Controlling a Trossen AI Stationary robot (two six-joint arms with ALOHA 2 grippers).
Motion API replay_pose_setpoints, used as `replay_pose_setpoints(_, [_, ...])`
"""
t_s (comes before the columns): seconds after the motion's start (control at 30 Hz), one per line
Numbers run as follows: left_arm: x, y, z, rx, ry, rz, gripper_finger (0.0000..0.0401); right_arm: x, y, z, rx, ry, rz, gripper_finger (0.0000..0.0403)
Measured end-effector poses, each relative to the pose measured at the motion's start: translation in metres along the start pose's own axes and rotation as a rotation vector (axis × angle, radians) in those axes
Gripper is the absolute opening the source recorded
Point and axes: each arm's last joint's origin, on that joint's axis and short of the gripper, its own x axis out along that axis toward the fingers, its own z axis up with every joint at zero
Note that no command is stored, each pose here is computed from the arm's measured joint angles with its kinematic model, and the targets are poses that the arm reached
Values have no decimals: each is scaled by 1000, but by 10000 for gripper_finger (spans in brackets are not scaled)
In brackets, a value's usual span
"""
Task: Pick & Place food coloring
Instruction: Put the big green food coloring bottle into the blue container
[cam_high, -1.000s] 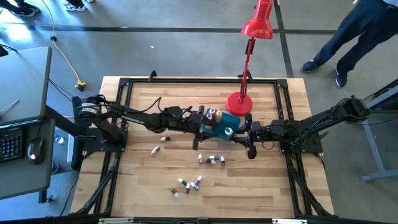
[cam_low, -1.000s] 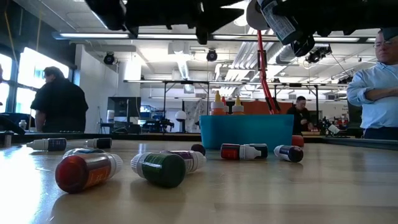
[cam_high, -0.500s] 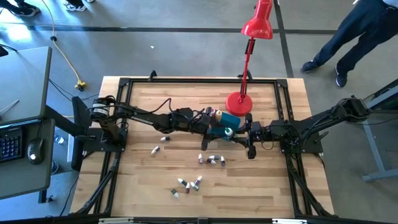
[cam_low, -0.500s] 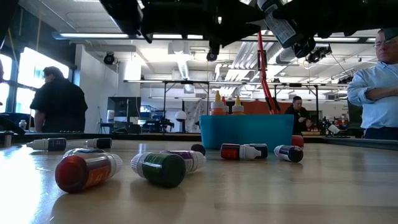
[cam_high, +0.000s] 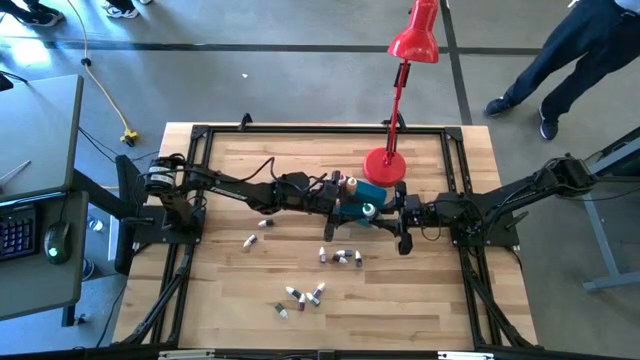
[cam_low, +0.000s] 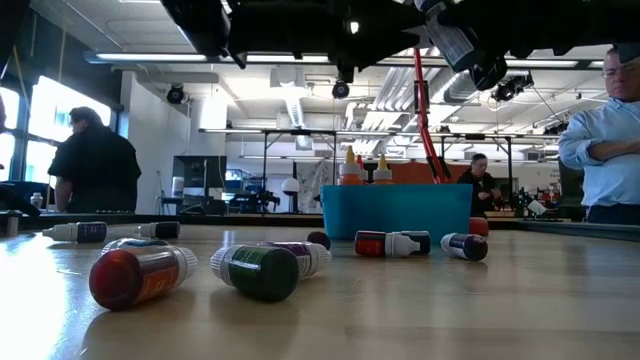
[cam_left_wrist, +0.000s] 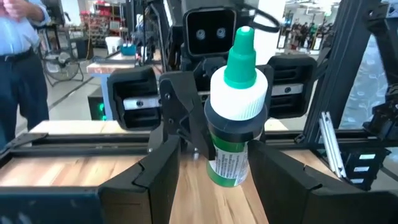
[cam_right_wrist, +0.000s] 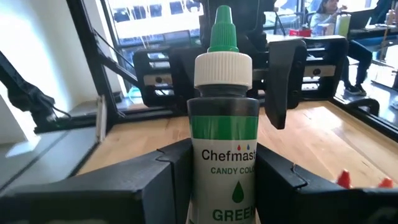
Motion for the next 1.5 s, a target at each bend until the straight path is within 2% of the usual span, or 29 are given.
replay_pose_setpoints(0.17, [0, 1, -4, -7, 47, 23, 188, -3, -1, -1, -5, 22, -11, 124])
replay_pose_setpoints(0.67, [-1, 0, 4, 1, -1, 23, 188, -16, -3, 1, 9, 81, -4, 124])
replay_pose_setpoints(0.77, [-2, 0, 9, 3, -51, 21, 189, -14, -3, -2, 3, 97, -7, 124])
replay_pose_setpoints(1.5, [-2, -1, 16, 12, -124, -8, 189, 7, 0, 0, -55, -62, -2, 124])
